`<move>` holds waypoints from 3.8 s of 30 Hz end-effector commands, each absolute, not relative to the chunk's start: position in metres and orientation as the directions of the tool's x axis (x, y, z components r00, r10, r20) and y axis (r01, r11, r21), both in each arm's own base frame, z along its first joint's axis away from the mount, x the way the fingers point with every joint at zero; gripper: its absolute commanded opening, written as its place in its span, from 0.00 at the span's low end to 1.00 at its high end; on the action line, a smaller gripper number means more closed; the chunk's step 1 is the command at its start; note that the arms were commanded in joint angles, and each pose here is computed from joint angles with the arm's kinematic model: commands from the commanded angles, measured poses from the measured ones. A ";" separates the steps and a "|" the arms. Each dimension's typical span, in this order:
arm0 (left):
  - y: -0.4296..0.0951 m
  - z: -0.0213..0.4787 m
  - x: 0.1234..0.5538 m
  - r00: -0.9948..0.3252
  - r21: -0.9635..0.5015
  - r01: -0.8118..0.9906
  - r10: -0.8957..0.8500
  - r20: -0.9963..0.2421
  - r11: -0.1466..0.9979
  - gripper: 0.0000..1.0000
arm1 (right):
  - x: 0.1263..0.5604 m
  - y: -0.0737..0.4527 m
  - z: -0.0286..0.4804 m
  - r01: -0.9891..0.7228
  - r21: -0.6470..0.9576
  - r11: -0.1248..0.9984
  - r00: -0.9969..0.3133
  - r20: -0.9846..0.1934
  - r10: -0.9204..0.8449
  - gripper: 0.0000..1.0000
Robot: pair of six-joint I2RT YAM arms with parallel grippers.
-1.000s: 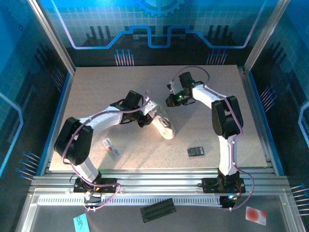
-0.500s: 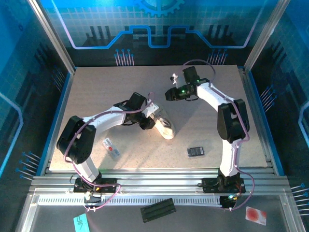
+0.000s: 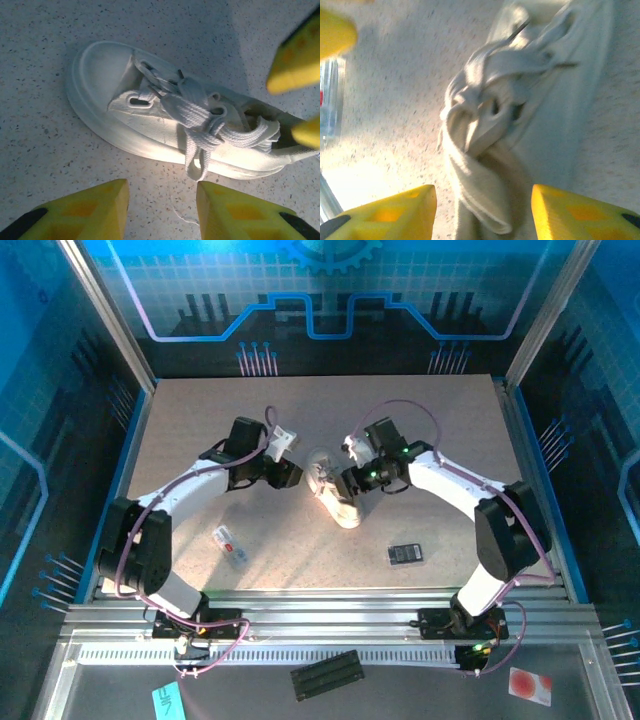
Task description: Tie the shoes
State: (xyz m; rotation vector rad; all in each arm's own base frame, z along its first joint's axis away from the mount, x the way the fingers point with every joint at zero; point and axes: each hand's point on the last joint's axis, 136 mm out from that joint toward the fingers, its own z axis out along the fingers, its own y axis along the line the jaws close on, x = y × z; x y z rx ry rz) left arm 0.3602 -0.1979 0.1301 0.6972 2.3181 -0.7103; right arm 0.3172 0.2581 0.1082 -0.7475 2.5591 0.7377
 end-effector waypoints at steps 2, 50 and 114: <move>-0.218 0.144 0.363 -0.560 -0.292 0.776 0.397 -0.727 0.558 0.40 | 0.314 0.259 0.107 -0.604 0.353 0.714 -0.766 -0.504 -0.399 0.53; -0.251 0.090 0.378 0.130 0.187 0.982 0.696 -0.706 0.006 0.03 | 0.397 0.222 0.115 -0.669 0.139 0.731 -0.695 -0.464 -0.548 0.03; -0.251 0.107 0.363 0.016 0.130 0.985 0.678 -0.735 0.117 0.00 | 0.364 0.299 0.106 -0.389 0.505 0.770 -0.883 -0.444 -0.154 0.38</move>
